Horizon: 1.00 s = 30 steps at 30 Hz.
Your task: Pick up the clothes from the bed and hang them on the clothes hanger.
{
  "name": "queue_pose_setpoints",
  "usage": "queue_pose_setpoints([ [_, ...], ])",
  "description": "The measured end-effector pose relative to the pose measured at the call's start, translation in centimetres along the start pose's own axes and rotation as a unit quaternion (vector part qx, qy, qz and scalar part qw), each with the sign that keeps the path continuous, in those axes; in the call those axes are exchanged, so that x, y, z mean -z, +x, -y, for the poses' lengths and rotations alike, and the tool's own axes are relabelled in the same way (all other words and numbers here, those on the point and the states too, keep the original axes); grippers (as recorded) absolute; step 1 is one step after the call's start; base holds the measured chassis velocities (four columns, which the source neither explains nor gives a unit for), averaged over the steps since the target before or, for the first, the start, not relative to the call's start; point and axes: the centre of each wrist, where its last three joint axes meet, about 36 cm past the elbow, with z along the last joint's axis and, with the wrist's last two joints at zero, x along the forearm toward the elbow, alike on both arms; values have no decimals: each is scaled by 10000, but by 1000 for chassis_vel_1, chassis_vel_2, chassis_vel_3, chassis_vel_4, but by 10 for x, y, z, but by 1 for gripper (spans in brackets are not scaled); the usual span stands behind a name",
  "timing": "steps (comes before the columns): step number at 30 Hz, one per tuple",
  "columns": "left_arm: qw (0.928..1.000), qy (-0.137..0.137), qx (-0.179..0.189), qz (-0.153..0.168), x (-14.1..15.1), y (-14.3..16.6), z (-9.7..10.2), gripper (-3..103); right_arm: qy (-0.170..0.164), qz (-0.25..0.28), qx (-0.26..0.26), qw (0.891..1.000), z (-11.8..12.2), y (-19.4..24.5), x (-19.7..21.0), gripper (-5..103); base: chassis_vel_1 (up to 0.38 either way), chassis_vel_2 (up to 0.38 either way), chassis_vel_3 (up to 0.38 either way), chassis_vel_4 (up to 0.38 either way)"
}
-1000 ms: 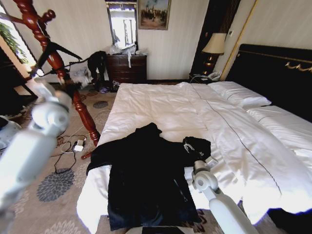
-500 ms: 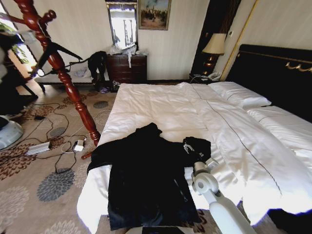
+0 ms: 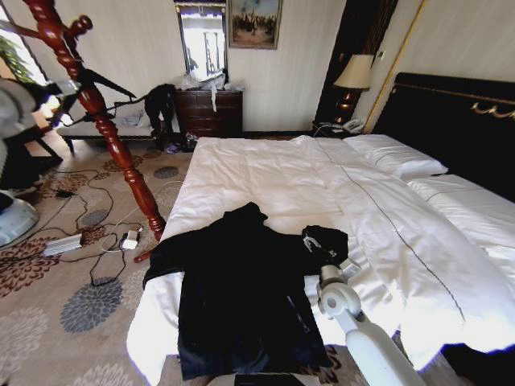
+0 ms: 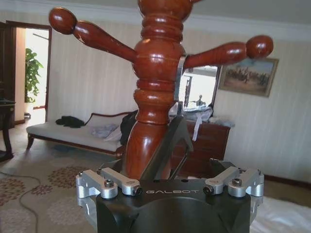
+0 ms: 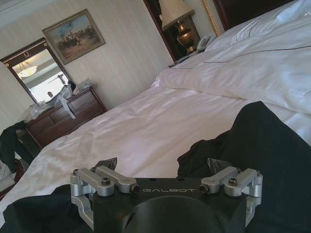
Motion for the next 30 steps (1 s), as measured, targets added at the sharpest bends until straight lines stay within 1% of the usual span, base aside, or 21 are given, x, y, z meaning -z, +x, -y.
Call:
queue_pose_setpoints([
  [3, 9992, -227, 201, -266, -3, -15, 7, 100, 0, 8, -27, 10000, 2, -1, 0, 100, 0, 0, 0, 0],
  [4, 9992, -227, 201, -266, -3, -15, 7, 100, 0, 8, -27, 10000, 2, -1, 0, 100, 0, 0, 0, 0],
  [6, 9984, -273, 319, -388, -4, -20, 8, 100, 7, 5, -42, 10000, 3, -1, 0, 100, 0, 0, 0, 0],
  [10, 9973, -327, 441, -492, -6, -22, 7, 100, 14, -6, -68, 10000, 4, -2, -1, 100, 0, 0, 0, 0],
  [11, 9970, -327, 463, -520, -6, -22, 7, 101, 8, -11, -77, 10000, 4, -2, -2, 100, 0, 0, 0, 0],
  [12, 9968, -328, 489, -542, -7, -22, 6, 98, 3, -19, -85, 10000, 5, -2, -3, 100, 0, 0, 0, 0],
  [14, 9966, -326, 506, -560, -8, -22, 6, 98, 1, -27, -85, 10000, 5, -2, -4, 100, 0, 0, 0, 0],
  [17, 9966, -303, 500, -575, -8, -22, 8, 82, 2, -51, -82, 10000, 4, -2, -6, 100, 0, 0, 0, 0],
  [18, 9966, -303, 500, -575, -8, -22, 8, 82, 2, -51, -82, 10000, 4, -2, -6, 100, 0, 0, 0, 0],
  [20, 9967, -281, 499, -577, -8, -21, 10, 71, 5, -50, -85, 10000, 4, -2, -6, 100, 0, 0, 0, 0],
  [21, 9968, -274, 492, -575, -8, -20, 11, 71, 7, -51, -89, 9999, 4, -2, -6, 100, 0, 0, 0, 0],
  [23, 9970, -268, 445, -571, -9, -19, 14, 60, 10, -58, -98, 9999, 5, -2, -6, 100, 0, 0, 0, 0],
  [24, 9970, -268, 445, -571, -9, -19, 14, 60, 10, -58, -98, 9999, 5, -2, -6, 100, 0, 0, 0, 0],
  [27, 9976, -240, 343, -558, -11, -18, 18, 43, 10, -56, -110, 9999, 6, -1, -6, 100, 0, 0, 0, 0],
  [28, 9976, -240, 343, -558, -11, -18, 18, 43, 10, -56, -110, 9999, 6, -1, -6, 100, 0, 0, 0, 0],
  [29, 9979, -220, 292, -541, -11, -17, 19, 38, 9, -52, -115, 9999, 6, -1, -6, 100, 0, 0, 0, 0],
  [30, 9983, -195, 221, -511, -12, -17, 21, 38, 13, -48, -121, 9999, 7, 0, -6, 100, 0, 0, 0, 0],
])
